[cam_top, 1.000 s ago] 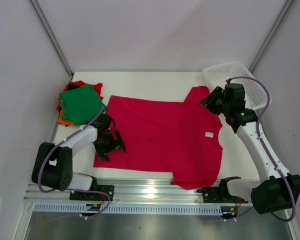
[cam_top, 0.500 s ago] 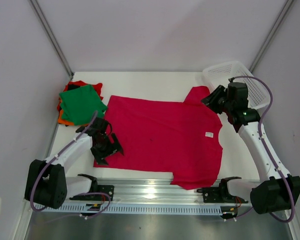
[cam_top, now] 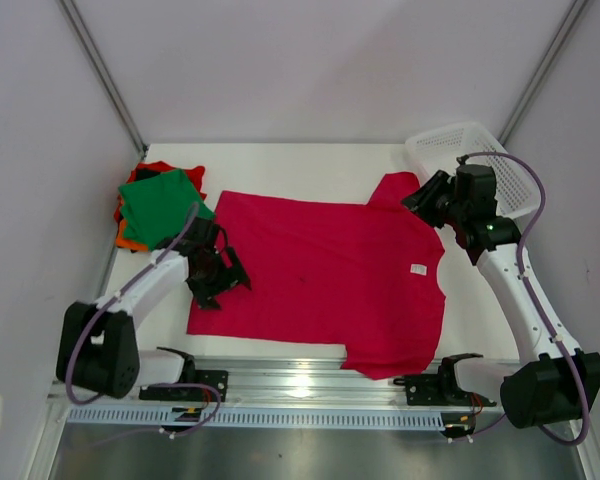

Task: Fold and stack the t-shirts
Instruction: Flatten out the tshirt

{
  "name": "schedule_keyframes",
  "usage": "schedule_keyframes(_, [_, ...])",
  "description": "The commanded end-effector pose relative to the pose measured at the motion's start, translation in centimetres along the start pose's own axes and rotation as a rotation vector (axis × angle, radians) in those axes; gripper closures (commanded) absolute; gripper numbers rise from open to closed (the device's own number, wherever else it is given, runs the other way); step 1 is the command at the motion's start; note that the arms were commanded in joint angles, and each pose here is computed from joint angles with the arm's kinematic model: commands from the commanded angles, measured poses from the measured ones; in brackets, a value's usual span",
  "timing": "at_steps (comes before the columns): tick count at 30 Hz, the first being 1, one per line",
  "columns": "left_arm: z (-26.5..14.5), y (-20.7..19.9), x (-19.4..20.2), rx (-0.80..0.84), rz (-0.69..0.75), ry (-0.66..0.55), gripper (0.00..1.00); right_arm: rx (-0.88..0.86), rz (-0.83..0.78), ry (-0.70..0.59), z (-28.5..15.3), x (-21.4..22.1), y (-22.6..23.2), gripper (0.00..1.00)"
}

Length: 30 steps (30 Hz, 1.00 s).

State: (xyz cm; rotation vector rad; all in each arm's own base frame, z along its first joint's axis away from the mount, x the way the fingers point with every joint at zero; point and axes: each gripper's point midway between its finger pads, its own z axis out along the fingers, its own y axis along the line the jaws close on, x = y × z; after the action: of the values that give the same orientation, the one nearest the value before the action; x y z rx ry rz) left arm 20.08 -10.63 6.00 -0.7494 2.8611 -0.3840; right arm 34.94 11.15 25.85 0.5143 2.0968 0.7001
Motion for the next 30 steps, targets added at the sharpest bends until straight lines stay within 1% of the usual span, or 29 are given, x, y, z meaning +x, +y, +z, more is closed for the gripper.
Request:
schedule_keyframes(1, [2.0, 0.1, 0.0, -0.048, 0.031, 0.06, 0.07, -0.052, -0.01, -0.049, -1.5, -1.6, 1.8, 0.67])
schedule_keyframes(3, [3.2, 0.7, 0.9, -0.07, 0.023, 0.108, 0.07, -0.052, -0.012, -0.054, -1.6, -1.8, 1.9, 0.67])
schedule_keyframes(10, [5.1, 1.1, 2.7, -0.075, 0.006, 0.211, 0.07, -0.055, -0.007, -0.059, -1.7, -1.8, 1.8, 0.67])
schedule_keyframes(12, [5.1, 1.1, 2.8, -0.078, 0.017, 0.212, 0.07, -0.057, -0.005, -0.061, -1.7, -1.8, 1.8, 0.67])
schedule_keyframes(15, [4.7, 0.4, 3.5, -0.042, 0.013, 0.242, 0.07, -0.059, -0.005, -0.061, -1.7, -1.8, 1.9, 0.67])
schedule_keyframes(17, [4.5, 0.6, 3.7, -0.049, 0.009, 0.241, 0.08, -0.055, -0.006, -0.061, -1.6, -1.8, 1.7, 0.67])
schedule_keyframes(19, [4.5, 0.8, 4.4, -0.048, 0.012, 0.265, 0.08, -0.058, -0.006, -0.06, -1.6, -1.9, 1.8, 0.67])
schedule_keyframes(24, [4.7, 2.4, 7.2, -0.071, 0.005, 0.325, 0.08, -0.064, -0.004, -0.058, -1.6, -2.0, 1.6, 0.67])
schedule_keyframes(30, [4.5, 4.5, 9.1, -0.104, -0.023, 0.333, 0.07, -0.065, 0.005, -0.051, -1.5, -2.1, 0.9, 0.67])
